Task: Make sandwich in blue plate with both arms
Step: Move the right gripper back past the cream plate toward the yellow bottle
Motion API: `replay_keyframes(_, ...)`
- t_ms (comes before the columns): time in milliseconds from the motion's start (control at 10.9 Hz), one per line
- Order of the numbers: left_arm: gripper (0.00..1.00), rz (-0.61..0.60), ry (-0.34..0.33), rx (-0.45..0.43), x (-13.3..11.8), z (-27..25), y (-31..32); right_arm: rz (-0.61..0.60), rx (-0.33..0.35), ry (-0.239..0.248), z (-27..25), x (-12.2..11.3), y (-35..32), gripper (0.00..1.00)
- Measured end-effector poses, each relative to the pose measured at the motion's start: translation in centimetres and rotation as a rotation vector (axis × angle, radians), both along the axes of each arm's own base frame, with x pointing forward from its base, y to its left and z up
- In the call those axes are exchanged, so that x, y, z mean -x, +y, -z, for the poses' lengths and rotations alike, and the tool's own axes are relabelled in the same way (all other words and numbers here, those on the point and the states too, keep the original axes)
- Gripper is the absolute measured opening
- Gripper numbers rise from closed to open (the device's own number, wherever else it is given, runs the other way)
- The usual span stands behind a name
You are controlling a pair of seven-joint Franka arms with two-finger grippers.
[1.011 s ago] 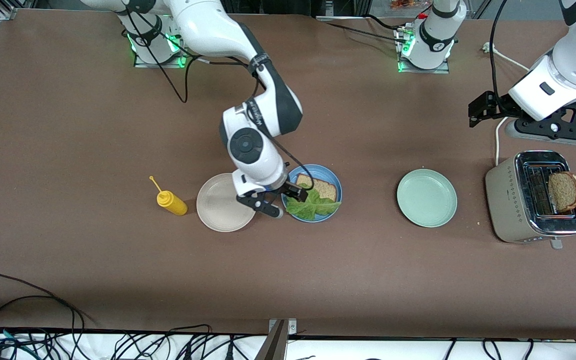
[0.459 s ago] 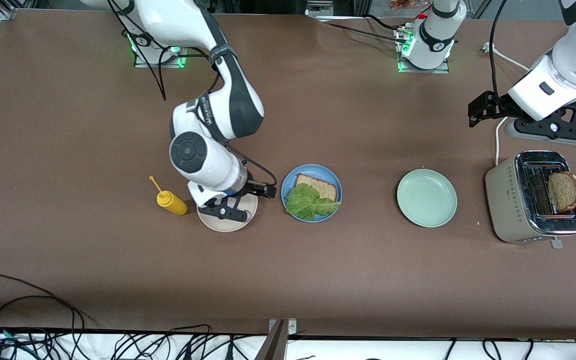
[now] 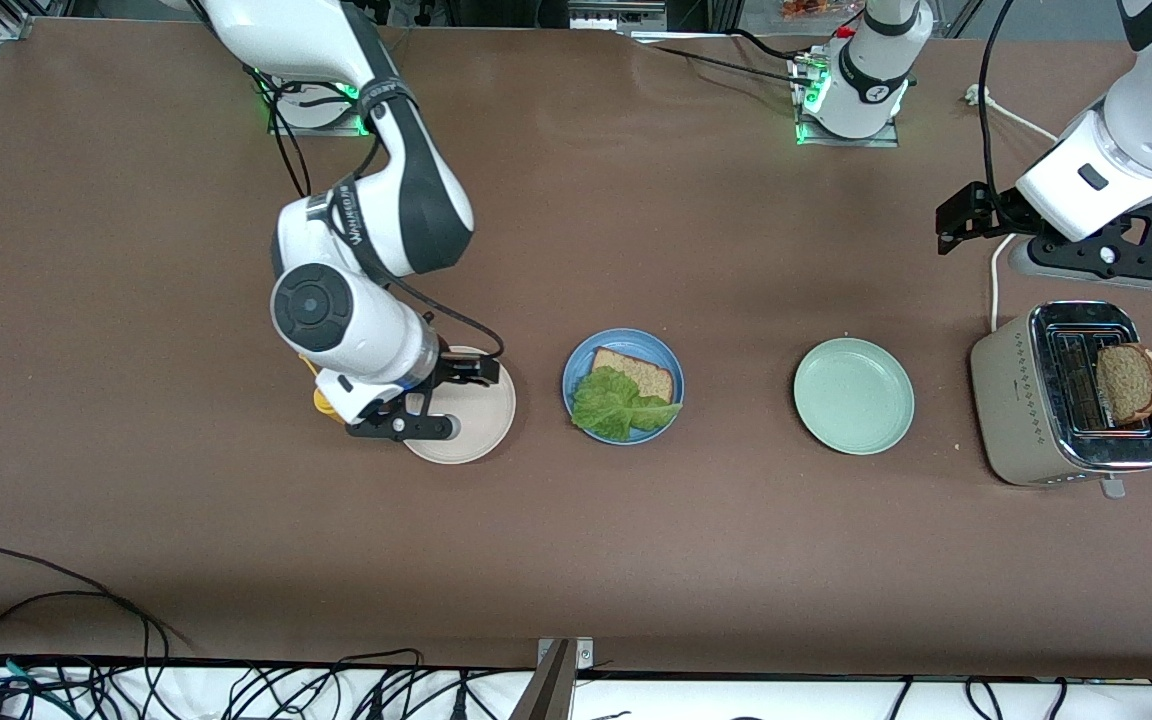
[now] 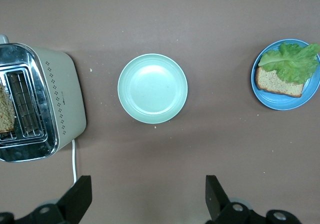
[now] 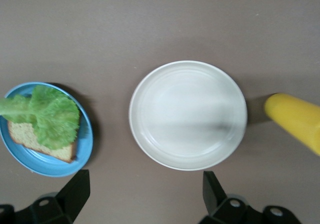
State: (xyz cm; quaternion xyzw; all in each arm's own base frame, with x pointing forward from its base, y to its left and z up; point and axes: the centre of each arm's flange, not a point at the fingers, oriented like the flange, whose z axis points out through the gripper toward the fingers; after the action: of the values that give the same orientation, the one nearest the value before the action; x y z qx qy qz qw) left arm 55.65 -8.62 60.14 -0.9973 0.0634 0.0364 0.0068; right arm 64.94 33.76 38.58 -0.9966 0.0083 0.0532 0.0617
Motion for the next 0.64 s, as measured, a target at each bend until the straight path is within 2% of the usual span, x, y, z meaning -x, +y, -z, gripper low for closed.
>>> replay_keyframes(643, 1.0, 0.001, 0.0, 0.0, 0.0, 0.0, 0.0, -0.276, -0.02, 0.003, -1.3, -1.4, -8.0, 1.0)
